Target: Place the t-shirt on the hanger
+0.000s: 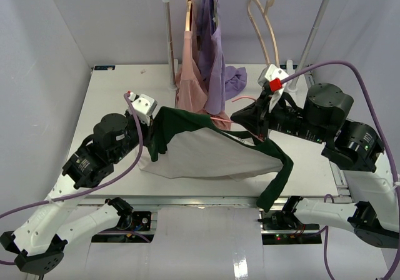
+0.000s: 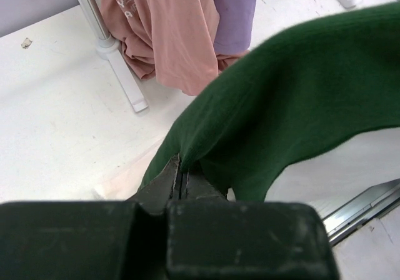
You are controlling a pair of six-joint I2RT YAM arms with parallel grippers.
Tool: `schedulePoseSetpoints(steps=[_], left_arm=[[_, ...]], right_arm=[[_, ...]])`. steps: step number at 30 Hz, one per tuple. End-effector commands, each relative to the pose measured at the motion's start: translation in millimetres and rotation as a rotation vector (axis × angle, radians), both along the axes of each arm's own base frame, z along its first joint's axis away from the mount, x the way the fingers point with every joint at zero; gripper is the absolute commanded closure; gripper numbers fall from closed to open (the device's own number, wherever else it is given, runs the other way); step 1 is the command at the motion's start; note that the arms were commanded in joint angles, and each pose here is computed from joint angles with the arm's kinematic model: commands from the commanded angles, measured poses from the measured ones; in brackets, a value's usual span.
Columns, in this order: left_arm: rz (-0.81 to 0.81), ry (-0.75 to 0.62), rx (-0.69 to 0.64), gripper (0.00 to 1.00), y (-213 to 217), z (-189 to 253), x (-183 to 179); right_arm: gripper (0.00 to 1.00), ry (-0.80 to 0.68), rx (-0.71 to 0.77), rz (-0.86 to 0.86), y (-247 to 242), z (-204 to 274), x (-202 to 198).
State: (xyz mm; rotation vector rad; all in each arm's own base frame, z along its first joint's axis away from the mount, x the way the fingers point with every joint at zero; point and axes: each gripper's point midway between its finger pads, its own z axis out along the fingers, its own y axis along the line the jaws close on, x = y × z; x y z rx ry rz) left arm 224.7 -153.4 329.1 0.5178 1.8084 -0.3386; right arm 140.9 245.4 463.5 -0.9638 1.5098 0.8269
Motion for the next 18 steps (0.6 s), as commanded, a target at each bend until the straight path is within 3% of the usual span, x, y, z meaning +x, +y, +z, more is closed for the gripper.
schedulePoseSetpoints(steps=[1, 8, 18], left_arm=[[0.034, -0.053, -0.044, 1.00, 8, 20, -2], [0.068, -0.139, -0.120, 1.00, 27, 66, -15], [0.168, -0.125, -0.041, 1.00, 38, 53, 2]], right_arm=[[0.92, -0.079, 0.064, -0.052, -12, 20, 4], [0.92, -0.065, -0.014, -0.068, -14, -9, 9], [0.92, -0.015, -0.123, 0.031, -7, -52, -3]])
